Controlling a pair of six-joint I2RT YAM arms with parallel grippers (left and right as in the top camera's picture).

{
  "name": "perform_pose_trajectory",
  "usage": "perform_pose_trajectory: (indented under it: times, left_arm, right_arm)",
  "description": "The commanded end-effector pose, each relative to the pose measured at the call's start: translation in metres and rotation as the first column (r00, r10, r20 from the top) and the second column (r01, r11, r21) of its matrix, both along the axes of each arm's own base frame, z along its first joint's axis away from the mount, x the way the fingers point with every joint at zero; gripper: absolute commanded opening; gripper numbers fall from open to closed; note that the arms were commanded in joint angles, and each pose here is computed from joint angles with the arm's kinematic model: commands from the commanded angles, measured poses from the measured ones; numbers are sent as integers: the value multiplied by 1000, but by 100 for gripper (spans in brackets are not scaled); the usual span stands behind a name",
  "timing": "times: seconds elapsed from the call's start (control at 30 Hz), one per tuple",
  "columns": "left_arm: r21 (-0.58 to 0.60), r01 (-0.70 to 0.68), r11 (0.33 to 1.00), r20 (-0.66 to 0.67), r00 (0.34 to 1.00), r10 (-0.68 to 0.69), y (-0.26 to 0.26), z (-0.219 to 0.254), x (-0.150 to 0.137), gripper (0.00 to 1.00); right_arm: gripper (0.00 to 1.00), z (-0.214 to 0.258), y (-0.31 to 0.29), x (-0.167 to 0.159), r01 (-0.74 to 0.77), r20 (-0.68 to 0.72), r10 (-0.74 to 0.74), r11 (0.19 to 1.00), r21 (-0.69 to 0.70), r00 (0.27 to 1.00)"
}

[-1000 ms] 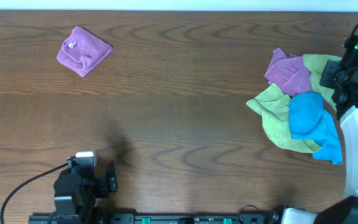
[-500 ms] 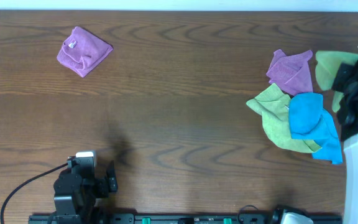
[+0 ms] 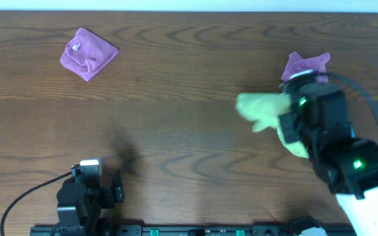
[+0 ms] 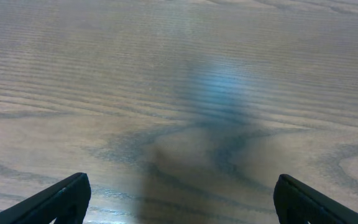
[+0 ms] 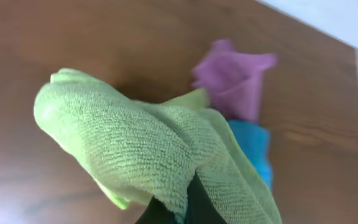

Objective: Fold the cloth
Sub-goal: 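Pull the green cloth left out of the pile with the right gripper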

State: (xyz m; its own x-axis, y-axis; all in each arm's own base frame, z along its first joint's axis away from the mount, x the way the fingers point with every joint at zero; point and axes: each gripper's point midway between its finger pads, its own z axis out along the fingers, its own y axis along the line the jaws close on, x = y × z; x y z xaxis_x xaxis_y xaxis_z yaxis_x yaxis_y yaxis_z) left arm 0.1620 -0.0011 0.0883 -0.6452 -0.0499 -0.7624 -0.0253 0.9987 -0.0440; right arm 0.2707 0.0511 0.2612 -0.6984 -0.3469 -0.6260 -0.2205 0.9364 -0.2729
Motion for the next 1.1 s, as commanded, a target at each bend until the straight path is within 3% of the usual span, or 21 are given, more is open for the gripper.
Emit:
perform_pose_trajectory:
  times: [0.0,0.27,0.43,0.57,0.8,1.07]
  left_arm:
    - [8,7,1000,-23,1000,-6,0,-6,-3,95]
    - [8,7,1000,-23,1000,-6,0,-6,-3,95]
    - [8,7,1000,-23,1000,-6,0,-6,-3,95]
    - [8,7,1000,-23,1000,-6,0,-6,-3,95]
    - [8,7,1000,-23,1000,-6,0,-6,-3,95]
    - [8,7,1000,-23,1000,-6,0,-6,-3,95]
  right_arm:
    - [1,5,32,-25,-69,-18,71,991,117,997]
    - [2,-2,83,-98,-251,-134,298,925,285,945]
    - [2,-6,123,-142,-382,-214,498,824,419,840]
    - [1,-12,140,-157,-431,-251,559,798,421,790]
    - [2,-41,173,-133,-429,-313,545,824,369,778]
    - [2,-98,206,-39,-367,-276,409,910,193,870]
